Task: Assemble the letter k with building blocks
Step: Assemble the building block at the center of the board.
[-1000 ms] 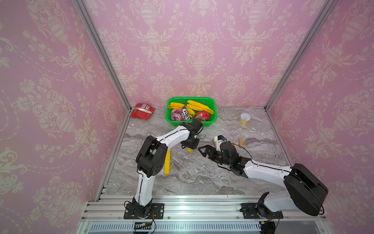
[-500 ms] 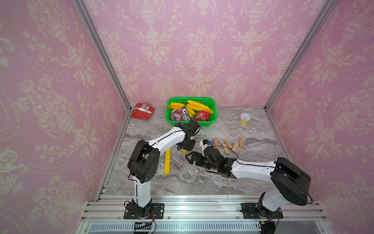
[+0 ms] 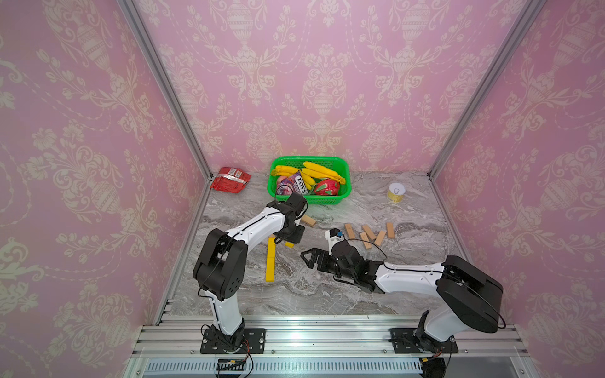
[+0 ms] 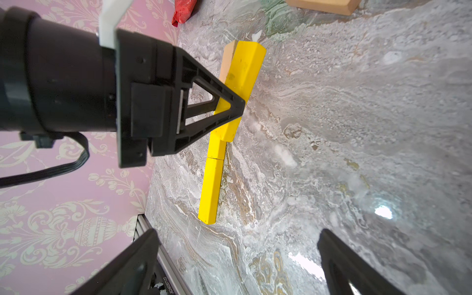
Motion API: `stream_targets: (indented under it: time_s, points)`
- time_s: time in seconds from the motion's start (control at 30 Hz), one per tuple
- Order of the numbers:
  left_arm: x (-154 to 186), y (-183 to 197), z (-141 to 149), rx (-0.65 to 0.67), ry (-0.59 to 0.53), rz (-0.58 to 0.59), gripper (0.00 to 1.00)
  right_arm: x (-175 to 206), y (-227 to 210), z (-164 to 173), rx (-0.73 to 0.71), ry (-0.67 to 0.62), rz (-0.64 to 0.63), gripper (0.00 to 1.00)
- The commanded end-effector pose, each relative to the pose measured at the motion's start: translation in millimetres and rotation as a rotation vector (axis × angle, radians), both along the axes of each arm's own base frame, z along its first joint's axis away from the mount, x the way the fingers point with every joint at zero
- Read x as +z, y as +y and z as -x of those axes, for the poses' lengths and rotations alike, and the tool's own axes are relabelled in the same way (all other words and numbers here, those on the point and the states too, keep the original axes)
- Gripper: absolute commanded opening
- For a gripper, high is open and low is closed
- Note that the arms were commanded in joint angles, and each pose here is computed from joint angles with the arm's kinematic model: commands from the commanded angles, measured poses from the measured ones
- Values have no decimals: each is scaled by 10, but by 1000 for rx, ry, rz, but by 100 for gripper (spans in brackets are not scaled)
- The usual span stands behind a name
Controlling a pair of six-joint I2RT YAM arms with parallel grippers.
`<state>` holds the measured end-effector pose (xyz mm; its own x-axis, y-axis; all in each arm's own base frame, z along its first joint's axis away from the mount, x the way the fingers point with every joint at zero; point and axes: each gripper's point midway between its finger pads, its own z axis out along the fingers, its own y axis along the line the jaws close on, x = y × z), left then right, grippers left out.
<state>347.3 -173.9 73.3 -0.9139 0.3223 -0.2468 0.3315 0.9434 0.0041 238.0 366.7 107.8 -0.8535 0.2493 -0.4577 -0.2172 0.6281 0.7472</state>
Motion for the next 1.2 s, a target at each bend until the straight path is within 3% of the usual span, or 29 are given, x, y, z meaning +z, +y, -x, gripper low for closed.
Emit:
stream_targets:
  time_s: [0.0,0.43,0.63,1.17]
  points:
    - [4,56,-4,-44,-14,-31,24,90,-35,-19,-15,-11,-36,100]
    - [41,121,53,-69,15,-29,22,-43,-61,-68,-12,2,-26,100]
    - [-4,142,82,-76,37,-18,16,-142,-12,-86,0,51,-5,100]
    - [-215,128,96,-133,75,25,18,-110,-59,-60,2,39,-22,100]
